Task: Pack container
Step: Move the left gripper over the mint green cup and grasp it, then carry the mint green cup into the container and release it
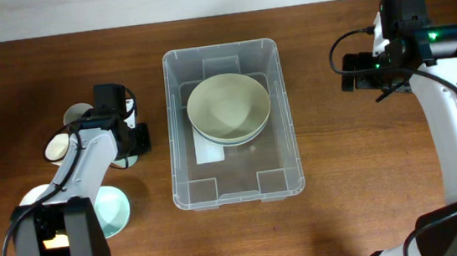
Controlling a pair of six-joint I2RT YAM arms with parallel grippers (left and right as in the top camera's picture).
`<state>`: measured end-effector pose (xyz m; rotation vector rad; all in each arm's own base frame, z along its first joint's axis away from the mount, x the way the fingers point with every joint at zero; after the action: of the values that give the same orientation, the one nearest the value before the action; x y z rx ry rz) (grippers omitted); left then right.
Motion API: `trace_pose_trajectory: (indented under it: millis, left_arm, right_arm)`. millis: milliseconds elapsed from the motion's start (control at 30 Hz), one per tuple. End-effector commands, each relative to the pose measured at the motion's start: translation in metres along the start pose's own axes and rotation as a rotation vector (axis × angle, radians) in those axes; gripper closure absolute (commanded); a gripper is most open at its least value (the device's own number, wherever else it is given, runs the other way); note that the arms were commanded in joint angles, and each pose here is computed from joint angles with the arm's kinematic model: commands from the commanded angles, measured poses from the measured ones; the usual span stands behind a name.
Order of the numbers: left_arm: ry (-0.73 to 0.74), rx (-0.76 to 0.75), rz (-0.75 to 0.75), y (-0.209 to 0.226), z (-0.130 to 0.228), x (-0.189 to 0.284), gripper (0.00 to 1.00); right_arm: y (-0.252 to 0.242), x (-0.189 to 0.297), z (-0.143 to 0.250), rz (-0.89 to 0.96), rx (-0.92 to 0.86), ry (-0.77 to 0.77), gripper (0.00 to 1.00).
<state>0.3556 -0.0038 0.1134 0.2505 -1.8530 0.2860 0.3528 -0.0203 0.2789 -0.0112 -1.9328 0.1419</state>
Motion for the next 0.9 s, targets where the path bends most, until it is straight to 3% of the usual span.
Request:
trace_pose_trajectory:
  millis: [0,167,200,400,600,700,867]
  left_arm:
    - [-0.031,0.004,-0.004,0.000,-0.009,0.000,0.84]
    - [-0.043,0.004,-0.011,0.000,-0.011,0.000,0.93]
    - [-0.043,0.004,-0.011,0.000,-0.011,0.000,0.99]
    - [-0.071,0.004,0.000,-0.003,-0.019,0.009,1.00]
    - [-0.190,0.003,0.045,-0.015,-0.051,0.079,1.00]
    - [-0.251,-0.045,0.092,-0.037,-0.054,0.119,1.00]
    - [-0.269,-0.237,0.136,-0.106,-0.022,0.154,1.00]
  right_arm:
    - [0.000,0.004,0.002,0.000,0.002,-0.010,0.01]
    - [0.000,0.004,0.002,0.001,0.002,-0.010,0.01]
    - [0.000,0.004,0.002,0.000,0.002,-0.010,0.01]
    - [0.000,0.004,0.001,0.001,0.001,-0.014,0.01]
    - [0.000,0.004,0.001,0.001,0.001,-0.014,0.02]
    - [0.000,0.004,0.001,0.001,0.001,-0.014,0.01]
    - [0.000,0.004,0.001,0.001,0.001,-0.014,0.01]
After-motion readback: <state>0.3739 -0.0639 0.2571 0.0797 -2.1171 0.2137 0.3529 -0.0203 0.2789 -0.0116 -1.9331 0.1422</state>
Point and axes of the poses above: each gripper's point midway between its finger pads, its own x axis back along the fingers, its own y axis along the line the jaws close on, z = x × y, the point moved 7 cm from there along x, back along the fingers, and after that the axes turned 15 degrees about x, right-handed, at the moved point
